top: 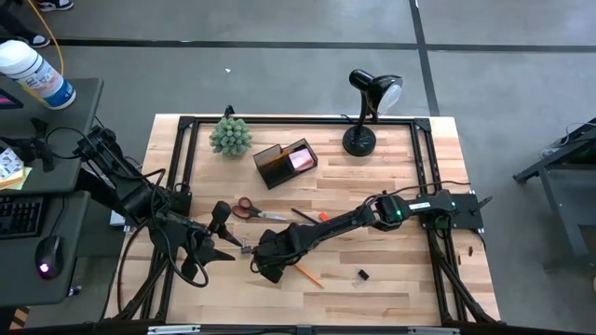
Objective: Pick and place office supplies into organizer
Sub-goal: Put the orange pencil into the black desk organizer
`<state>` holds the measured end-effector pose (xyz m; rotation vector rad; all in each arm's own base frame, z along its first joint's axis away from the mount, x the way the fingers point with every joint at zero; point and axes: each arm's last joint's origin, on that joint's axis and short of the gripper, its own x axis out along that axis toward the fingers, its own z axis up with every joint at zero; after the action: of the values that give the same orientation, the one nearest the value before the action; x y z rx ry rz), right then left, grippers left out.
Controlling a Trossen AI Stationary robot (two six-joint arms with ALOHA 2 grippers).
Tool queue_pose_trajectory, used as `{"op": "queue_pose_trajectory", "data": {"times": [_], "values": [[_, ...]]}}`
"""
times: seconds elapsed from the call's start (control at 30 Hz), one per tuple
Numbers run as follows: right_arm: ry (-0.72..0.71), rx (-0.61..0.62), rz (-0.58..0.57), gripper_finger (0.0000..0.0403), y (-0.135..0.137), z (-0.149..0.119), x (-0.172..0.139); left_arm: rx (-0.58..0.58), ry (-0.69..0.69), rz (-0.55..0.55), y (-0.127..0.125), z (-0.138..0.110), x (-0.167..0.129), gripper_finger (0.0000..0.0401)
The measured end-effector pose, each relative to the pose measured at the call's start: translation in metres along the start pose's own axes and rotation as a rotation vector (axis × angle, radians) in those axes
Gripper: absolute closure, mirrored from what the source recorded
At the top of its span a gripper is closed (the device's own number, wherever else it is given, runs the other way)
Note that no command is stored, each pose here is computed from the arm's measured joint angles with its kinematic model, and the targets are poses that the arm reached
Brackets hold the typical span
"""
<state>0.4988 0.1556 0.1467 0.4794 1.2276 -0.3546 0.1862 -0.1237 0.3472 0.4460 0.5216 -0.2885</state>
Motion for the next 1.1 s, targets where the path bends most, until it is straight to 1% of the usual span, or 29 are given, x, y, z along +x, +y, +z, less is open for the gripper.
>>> {"op": "queue_pose_trajectory", "data": {"times": [0.2,0.3,0.4,0.53,0.7,0.87,1.1], "values": [[0.042,0.008,0.016,0.0300,-0.001,-0.001,0.009,0.000,0.000,0.000,0.000,0.000,0.000,0.0242],[0.055,0.010,0.014,0.0317,-0.001,-0.002,0.012,0.000,0.000,0.000,0.000,0.000,0.000,0.0242],[0.056,0.011,0.009,0.0344,-0.001,-0.003,0.013,-0.001,0.000,0.000,0.000,0.000,0.000,0.0242],[0.067,0.013,0.014,0.0390,-0.001,-0.003,0.013,0.000,0.000,0.000,0.000,0.000,0.000,0.0242],[0.088,0.022,0.039,0.0389,0.000,-0.004,0.013,0.001,0.002,0.000,0.000,0.000,0.000,0.0242],[0.092,0.020,0.054,0.0397,0.003,-0.001,0.004,-0.001,-0.002,-0.002,0.001,0.000,-0.002,0.0242],[0.077,0.027,0.051,0.0401,0.000,0.003,-0.022,-0.006,-0.018,-0.011,0.003,-0.001,-0.009,0.0242]]}}
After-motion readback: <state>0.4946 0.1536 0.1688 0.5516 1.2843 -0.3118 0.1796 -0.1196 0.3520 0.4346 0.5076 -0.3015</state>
